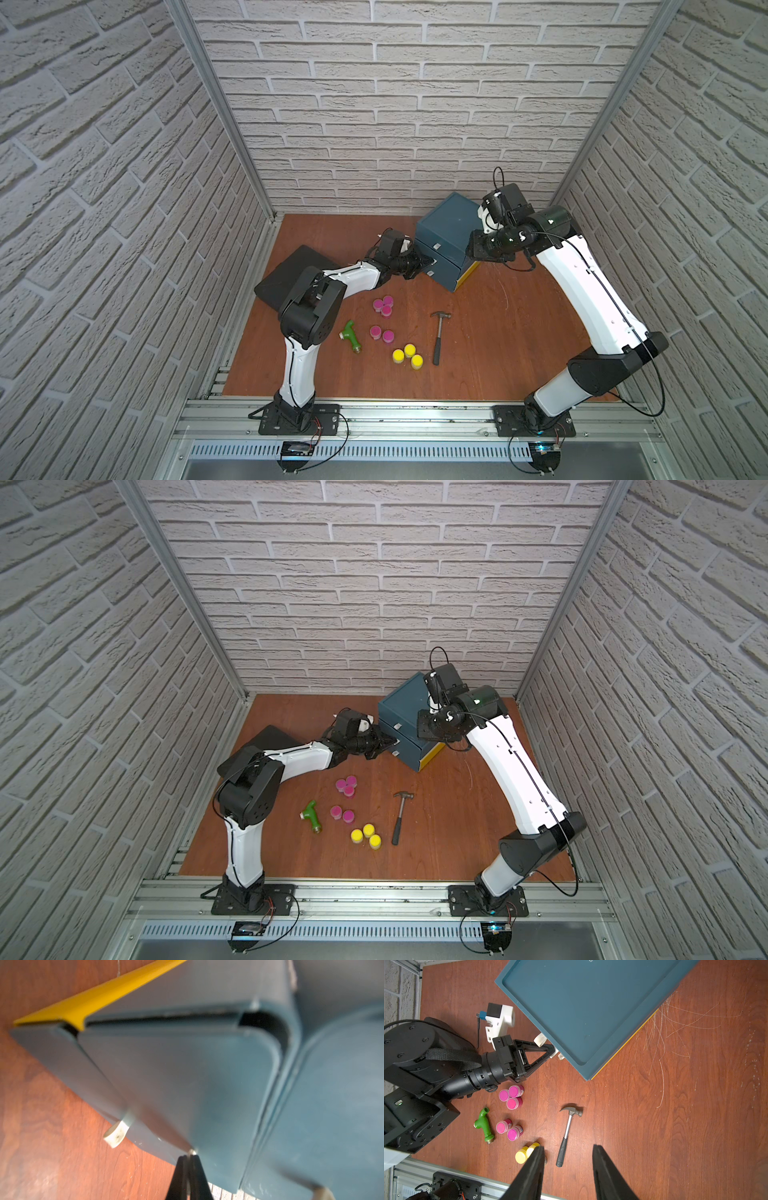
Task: Put the paint cans in the drawer according to color
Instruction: Open the drawer in the storage box.
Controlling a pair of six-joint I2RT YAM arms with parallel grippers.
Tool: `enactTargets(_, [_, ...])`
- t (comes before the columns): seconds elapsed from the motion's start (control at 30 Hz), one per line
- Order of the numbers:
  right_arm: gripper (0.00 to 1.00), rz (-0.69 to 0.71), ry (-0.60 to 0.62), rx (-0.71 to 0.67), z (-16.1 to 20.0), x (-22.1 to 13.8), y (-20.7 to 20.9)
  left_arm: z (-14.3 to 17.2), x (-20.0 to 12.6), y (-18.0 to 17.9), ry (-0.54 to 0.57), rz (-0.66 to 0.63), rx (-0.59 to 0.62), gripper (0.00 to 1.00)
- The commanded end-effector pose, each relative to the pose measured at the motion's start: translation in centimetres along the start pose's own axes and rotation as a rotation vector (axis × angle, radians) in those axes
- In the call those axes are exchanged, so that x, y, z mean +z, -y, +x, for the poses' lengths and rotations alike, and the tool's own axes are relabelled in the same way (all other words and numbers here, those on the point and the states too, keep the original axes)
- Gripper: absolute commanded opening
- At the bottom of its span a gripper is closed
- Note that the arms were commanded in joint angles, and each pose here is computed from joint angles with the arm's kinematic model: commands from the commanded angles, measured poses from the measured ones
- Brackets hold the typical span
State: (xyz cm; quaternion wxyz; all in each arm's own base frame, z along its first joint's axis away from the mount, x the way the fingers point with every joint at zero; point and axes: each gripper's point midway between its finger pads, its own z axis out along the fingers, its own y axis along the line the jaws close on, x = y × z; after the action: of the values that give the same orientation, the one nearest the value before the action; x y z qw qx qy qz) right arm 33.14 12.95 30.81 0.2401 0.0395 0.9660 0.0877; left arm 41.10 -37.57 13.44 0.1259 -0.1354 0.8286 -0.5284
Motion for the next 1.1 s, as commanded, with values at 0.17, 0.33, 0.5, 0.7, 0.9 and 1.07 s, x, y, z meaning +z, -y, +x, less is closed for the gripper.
enactTargets(0.17, [0.44, -0.030, 0.047, 0.014, -0.7, -0.9, -0.3, 2.3, -3.7, -1.6, -0.019, -0.043, 0.004, 0.00])
enactTargets(0.33, [0.44, -0.033, 0.047, 0.016, -0.7, -0.9, -0.3, 4.0, -5.5, -2.5, -0.056, -0.079, 0.012, 0.00])
enactTargets(0.5, [0.44, -0.037, 0.040, 0.016, -0.6, -0.8, -0.4, 5.4, -6.9, -3.3, -0.086, -0.106, 0.012, 0.00])
enactTargets(0.7, [0.44, -0.051, 0.038, 0.016, -0.6, -0.8, -0.6, 6.7, -8.5, -3.8, -0.105, -0.134, 0.022, 0.00])
enactTargets(0.9, [0.44, -0.063, 0.039, 0.019, -0.5, -0.8, -0.8, 7.3, -9.1, -4.2, -0.109, -0.142, 0.025, 0.00])
enactTargets(1.07, [0.44, -0.065, 0.039, 0.023, -0.4, -0.9, -0.8, 7.5, -9.6, -4.3, -0.106, -0.151, 0.032, 0.00])
